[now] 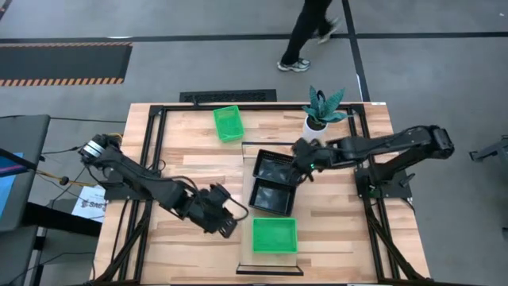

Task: Stack baskets on shelf by color
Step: Adjust the bins on the shelf, then stack the green bin on top of the green bins on the shelf

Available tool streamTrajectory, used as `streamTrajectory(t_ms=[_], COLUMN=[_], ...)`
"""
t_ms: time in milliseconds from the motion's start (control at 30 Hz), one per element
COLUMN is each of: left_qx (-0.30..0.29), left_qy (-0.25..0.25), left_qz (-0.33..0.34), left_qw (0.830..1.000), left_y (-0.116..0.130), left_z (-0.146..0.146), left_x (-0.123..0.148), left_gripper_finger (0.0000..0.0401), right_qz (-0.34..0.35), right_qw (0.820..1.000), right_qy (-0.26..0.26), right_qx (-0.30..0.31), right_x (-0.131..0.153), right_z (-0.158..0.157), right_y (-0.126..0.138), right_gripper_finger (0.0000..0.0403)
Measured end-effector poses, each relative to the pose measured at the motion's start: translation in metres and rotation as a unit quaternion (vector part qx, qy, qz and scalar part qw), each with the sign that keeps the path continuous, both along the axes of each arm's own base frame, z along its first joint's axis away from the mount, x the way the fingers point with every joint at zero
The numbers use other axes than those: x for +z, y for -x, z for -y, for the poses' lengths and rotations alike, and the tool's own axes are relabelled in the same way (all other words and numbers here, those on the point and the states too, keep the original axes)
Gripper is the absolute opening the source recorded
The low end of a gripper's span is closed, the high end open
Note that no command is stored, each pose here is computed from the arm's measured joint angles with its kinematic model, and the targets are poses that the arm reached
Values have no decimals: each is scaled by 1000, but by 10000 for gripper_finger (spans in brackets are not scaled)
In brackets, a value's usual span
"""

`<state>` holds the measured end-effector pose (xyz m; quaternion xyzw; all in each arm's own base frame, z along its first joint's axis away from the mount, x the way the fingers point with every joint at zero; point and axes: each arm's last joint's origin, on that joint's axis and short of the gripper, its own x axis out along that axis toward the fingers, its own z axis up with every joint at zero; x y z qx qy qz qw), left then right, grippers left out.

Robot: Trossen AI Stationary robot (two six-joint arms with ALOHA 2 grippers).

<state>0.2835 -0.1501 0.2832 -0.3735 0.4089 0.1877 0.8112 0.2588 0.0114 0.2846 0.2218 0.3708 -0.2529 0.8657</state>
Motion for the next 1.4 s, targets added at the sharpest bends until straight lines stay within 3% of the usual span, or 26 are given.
streamTrajectory(t_ms=[133,333,467,700,933,1067,1200,1333,1400], left_qx=[19,42,42,33,17,17,-38,-114,-159], left_qy=[-25,-49,-56,-99,-155,-233,-287,-293,-307], left_qz=[24,40,38,-12,-36,-81,-153,-150,-160], left_qw=[999,997,997,995,987,969,945,937,925], left_y=[17,35,42,47,38,33,30,25,30], left_z=[-10,-23,-27,-38,-66,-100,-154,-209,-233], left_x=[20,38,42,37,37,35,33,28,25], left_gripper_finger=[0,0,0,0,0,2,22,68,95], right_qz=[11,-47,-64,-84,-66,-23,43,84,90], right_qw=[997,995,993,980,976,982,985,986,988], right_qy=[-33,-55,-48,-61,-41,-30,-26,-29,-31], right_qx=[64,73,88,168,204,184,164,141,122], right_x=[-16,-54,-62,-61,-41,-14,25,53,61], right_z=[-4,-2,-3,-14,-26,-28,-37,-47,-51], right_y=[-27,-56,-70,-85,-84,-74,-50,-21,-7], right_gripper_finger=[52,23,12,18,16,14,17,22,23])
